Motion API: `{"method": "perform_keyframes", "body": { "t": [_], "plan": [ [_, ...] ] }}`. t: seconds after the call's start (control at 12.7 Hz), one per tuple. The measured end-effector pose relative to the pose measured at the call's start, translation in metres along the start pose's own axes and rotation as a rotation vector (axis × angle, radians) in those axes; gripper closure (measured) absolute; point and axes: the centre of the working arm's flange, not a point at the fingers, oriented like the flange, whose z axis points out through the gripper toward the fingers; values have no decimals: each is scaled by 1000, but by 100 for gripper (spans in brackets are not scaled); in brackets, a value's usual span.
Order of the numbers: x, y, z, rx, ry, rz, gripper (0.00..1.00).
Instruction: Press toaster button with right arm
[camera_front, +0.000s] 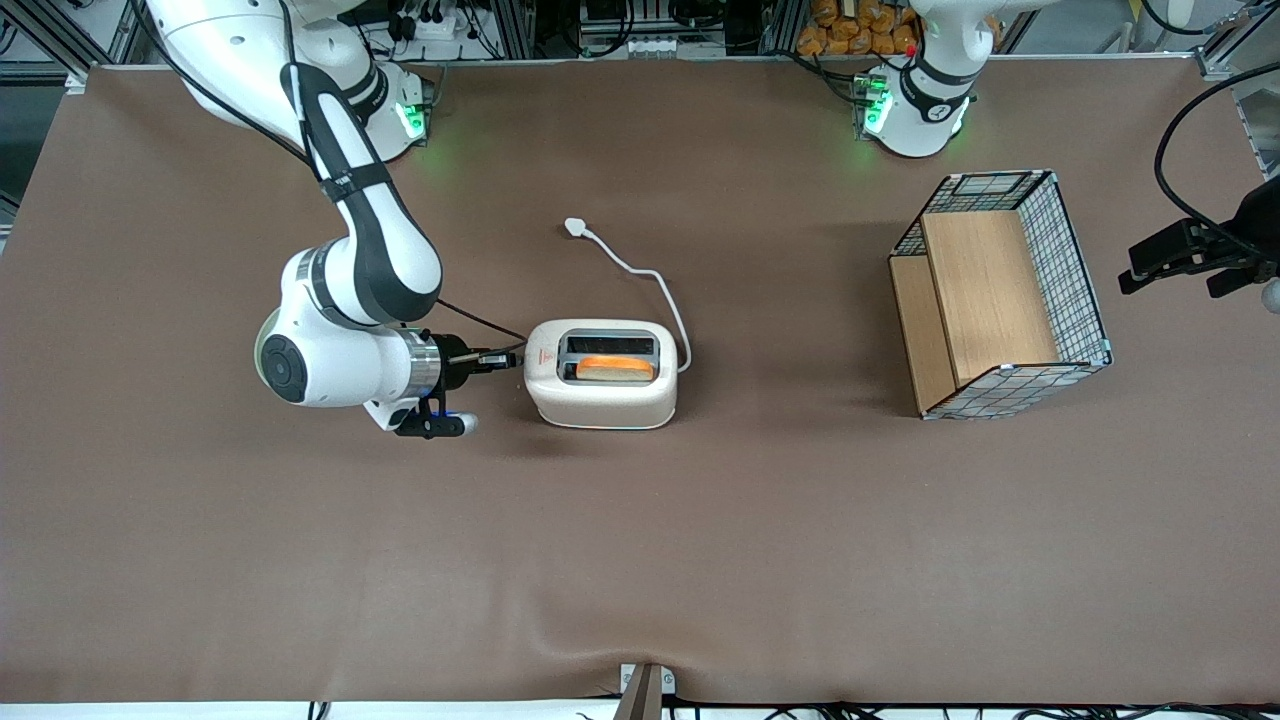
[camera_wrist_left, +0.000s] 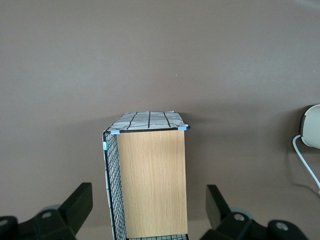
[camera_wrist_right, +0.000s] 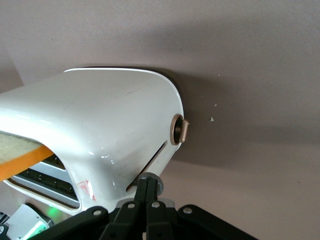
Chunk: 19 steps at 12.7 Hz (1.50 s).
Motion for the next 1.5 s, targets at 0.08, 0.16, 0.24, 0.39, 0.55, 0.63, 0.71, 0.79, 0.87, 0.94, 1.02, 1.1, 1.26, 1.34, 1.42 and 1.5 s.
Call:
{"method": "perform_keyframes", "body": {
  "t": [0.08,0.16,0.24,0.39,0.55,0.63,0.71,0.79,0.87,0.94,1.02,1.1,1.26,1.34,1.42,1.5],
  "plan": [
    [0,3,3,9,4,12,99],
    [1,8,7,24,10,30,99],
    [1,13,12,41,14,46,99],
    [4,23,19,74,13,76,99],
    [8,31,25,101,4,105,99],
    [9,33,28,112,1,117,99],
    [10,36,30,120,-2,125,99],
    [12,38,32,124,-4,131,99],
    [13,40,35,125,-3,133,99],
    [14,42,39,123,-2,135,99],
    [16,44,43,124,0,135,99],
    [18,46,46,129,1,138,99],
    [19,49,46,143,2,137,99],
    [19,49,47,145,2,137,99],
    [19,49,47,146,2,136,99],
    [19,49,46,146,3,135,99]
  ]
}}
